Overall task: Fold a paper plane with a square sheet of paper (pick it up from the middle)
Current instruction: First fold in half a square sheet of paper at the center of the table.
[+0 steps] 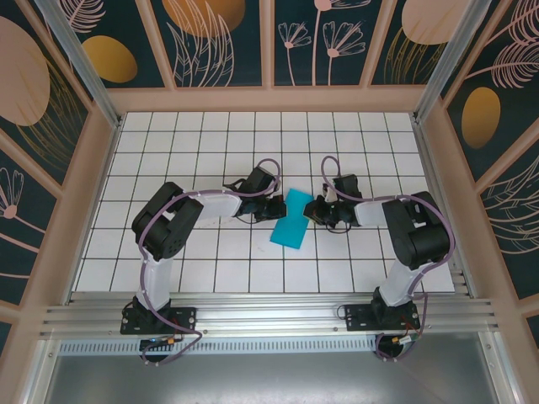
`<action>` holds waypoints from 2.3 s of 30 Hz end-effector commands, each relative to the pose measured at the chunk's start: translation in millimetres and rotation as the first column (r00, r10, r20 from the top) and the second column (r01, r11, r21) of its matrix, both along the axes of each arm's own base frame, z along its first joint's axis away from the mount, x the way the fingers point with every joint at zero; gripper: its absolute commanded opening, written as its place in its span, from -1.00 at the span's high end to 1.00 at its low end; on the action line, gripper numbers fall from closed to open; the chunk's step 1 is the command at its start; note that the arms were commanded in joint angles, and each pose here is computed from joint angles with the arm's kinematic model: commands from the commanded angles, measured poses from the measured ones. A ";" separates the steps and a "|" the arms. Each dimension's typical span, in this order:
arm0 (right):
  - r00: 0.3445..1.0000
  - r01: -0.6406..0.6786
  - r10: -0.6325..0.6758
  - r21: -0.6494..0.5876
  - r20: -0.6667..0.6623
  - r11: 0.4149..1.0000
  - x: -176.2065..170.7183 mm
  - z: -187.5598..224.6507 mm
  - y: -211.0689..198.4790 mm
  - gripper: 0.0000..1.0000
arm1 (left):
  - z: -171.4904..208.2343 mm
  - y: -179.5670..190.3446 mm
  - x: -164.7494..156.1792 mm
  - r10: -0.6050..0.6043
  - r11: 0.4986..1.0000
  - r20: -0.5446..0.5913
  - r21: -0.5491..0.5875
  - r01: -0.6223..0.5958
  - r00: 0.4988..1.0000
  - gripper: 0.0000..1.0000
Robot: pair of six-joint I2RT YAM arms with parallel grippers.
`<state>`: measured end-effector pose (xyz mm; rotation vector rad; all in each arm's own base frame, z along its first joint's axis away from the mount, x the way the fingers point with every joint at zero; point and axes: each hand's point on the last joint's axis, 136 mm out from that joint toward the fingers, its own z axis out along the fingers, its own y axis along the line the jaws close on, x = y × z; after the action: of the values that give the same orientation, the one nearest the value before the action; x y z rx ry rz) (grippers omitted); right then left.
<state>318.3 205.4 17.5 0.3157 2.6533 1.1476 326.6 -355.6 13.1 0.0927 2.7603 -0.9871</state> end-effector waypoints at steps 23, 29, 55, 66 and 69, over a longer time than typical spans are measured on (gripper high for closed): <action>0.999 0.051 -0.051 -0.109 -0.001 0.993 47.2 2.4 -21.6 0.76 | -57.8 33.8 -29.6 0.011 0.982 -0.119 0.189 0.011 0.993 1.00; 0.998 0.047 -0.045 -0.067 0.036 0.997 64.6 21.7 -19.6 0.76 | -58.4 34.1 -30.0 0.011 0.982 -0.121 0.190 0.012 0.993 1.00; 0.996 0.070 -0.076 -0.144 -0.042 0.987 73.0 -14.8 -35.5 0.76 | -48.3 29.5 -26.1 0.011 0.985 -0.109 0.170 0.008 0.994 1.00; 0.996 0.064 -0.051 -0.201 0.071 0.977 92.5 30.6 -43.3 0.74 | -8.0 15.2 -10.3 0.012 0.995 -0.044 0.102 -0.008 0.999 1.00; 0.989 0.091 -0.062 -0.216 0.138 0.972 88.4 57.2 -50.3 0.65 | 24.0 11.7 -1.3 0.028 0.997 0.017 0.067 -0.029 0.999 0.87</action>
<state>402.2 166.1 33.5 0.3382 2.6797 0.8731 327.0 -352.6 17.4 0.0894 2.7729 -0.9455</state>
